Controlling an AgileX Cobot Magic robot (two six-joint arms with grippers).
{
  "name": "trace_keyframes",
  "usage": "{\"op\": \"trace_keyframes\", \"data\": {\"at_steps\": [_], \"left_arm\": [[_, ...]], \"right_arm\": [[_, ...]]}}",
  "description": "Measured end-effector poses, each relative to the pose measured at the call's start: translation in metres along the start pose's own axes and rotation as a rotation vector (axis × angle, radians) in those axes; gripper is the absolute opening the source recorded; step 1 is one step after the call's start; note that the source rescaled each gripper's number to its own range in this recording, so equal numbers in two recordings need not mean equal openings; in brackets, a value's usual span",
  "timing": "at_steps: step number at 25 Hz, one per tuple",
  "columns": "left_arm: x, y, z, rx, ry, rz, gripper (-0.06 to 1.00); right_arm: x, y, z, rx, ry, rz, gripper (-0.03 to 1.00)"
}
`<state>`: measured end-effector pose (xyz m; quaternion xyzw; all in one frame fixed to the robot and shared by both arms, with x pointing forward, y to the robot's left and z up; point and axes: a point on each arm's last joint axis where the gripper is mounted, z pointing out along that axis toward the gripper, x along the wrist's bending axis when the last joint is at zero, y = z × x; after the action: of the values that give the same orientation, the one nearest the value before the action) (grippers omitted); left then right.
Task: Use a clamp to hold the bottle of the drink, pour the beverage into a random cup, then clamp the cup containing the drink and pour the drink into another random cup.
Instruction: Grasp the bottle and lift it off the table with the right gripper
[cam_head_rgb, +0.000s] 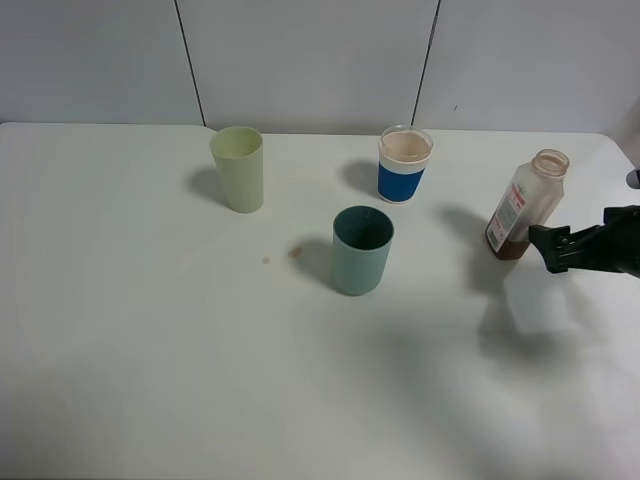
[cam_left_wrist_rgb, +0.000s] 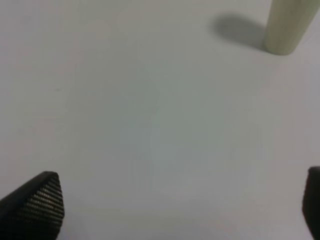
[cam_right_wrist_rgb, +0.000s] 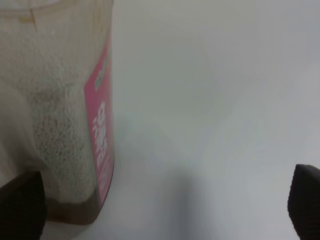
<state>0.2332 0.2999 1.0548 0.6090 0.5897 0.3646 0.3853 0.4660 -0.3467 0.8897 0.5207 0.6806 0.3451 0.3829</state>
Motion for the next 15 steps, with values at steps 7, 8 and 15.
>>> {"op": "trace_keyframes", "data": {"at_steps": [7, 8, 15], "left_arm": [[0.000, 0.000, 0.000, 0.000, 0.000, 0.000, 0.89], [0.000, 0.000, 0.000, 0.000, 0.000, 0.000, 0.89], [0.000, 0.000, 0.000, 0.000, 0.000, 0.000, 0.89]], "right_arm": [[0.003, 0.003, 0.000, -0.040, 0.030, 0.050, 0.95], [0.003, 0.003, 0.000, -0.040, 0.036, 0.061, 0.95], [0.013, 0.006, 0.003, -0.047, 0.081, 0.062, 0.95]]}}
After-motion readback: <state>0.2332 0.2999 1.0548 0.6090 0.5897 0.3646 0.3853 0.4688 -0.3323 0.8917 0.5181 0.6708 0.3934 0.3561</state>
